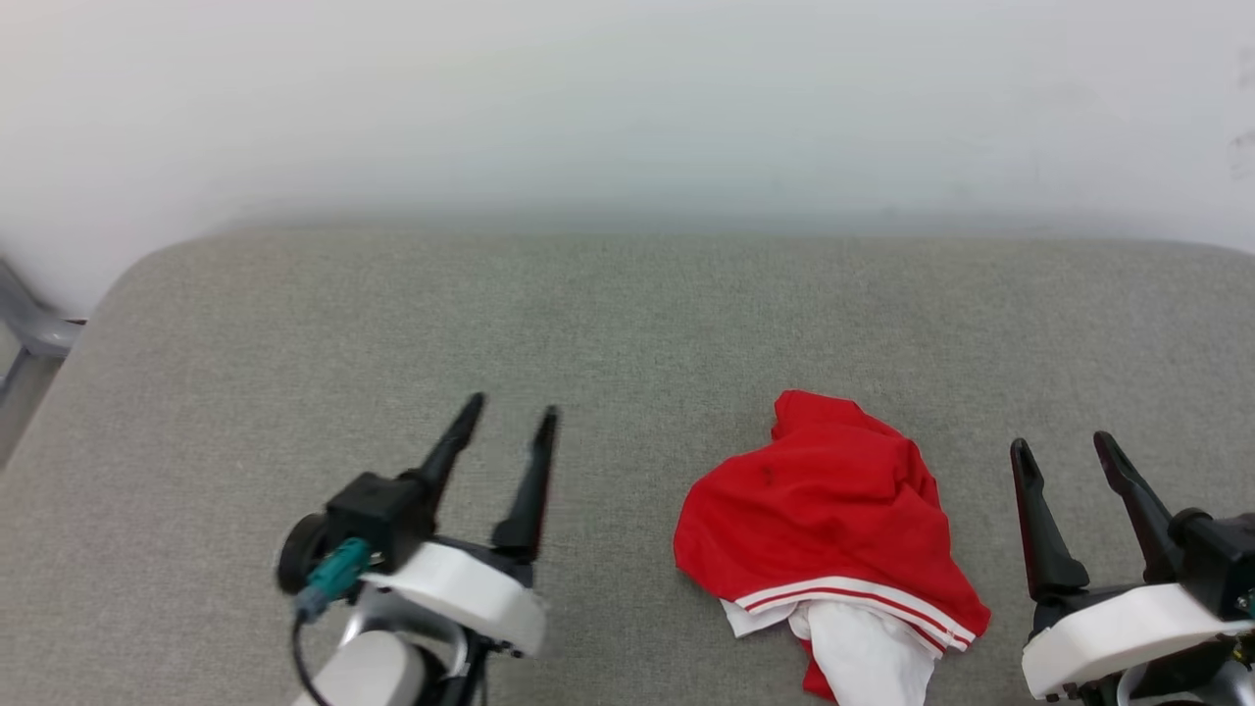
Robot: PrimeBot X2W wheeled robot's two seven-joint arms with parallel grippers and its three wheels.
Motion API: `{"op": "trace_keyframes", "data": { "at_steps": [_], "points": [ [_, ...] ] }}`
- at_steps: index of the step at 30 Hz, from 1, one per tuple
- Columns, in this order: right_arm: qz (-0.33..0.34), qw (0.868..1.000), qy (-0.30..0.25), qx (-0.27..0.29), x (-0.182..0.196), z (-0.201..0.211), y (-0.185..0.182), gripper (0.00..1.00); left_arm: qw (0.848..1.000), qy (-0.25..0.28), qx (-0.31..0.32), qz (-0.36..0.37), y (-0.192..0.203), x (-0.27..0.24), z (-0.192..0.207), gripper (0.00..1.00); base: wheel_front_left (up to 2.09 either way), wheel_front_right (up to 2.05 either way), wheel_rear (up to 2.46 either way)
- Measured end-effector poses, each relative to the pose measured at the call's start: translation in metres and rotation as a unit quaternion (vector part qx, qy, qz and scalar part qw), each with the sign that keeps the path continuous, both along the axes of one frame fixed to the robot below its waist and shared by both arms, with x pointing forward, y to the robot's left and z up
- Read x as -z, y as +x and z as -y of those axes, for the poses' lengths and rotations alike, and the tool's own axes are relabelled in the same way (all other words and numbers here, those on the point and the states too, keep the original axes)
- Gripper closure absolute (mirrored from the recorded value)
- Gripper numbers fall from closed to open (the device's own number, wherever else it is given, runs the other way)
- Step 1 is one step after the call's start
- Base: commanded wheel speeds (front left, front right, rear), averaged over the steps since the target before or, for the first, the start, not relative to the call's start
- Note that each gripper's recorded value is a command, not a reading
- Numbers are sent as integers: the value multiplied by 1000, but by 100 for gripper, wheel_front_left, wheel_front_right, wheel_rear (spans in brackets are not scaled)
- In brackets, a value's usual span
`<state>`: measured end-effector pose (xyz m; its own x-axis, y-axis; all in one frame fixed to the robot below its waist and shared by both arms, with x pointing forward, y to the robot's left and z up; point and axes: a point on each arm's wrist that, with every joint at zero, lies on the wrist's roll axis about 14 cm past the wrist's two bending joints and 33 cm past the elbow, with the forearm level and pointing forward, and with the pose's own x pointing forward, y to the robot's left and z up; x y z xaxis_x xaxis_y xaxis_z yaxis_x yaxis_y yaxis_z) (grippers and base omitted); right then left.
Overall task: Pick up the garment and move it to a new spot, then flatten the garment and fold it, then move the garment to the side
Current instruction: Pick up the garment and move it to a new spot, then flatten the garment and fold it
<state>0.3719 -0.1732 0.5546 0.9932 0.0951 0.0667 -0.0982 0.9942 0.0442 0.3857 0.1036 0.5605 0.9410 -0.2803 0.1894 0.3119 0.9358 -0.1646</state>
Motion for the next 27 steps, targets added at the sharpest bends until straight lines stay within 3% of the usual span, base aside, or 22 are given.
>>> {"op": "trace_keyframes", "data": {
  "at_steps": [5,9,27],
  "points": [
    [4,1000,3,-5,-3,-3,-6,0,997,7,-78,7,-8,-3,-50,0,0,0,0],
    [1,1000,4,-6,-1,-3,-12,0,994,12,-105,2,-17,3,-69,0,0,0,0],
    [5,1000,5,5,-3,4,-27,0,996,21,-88,-18,-26,22,-61,0,0,0,0]
  ]
}}
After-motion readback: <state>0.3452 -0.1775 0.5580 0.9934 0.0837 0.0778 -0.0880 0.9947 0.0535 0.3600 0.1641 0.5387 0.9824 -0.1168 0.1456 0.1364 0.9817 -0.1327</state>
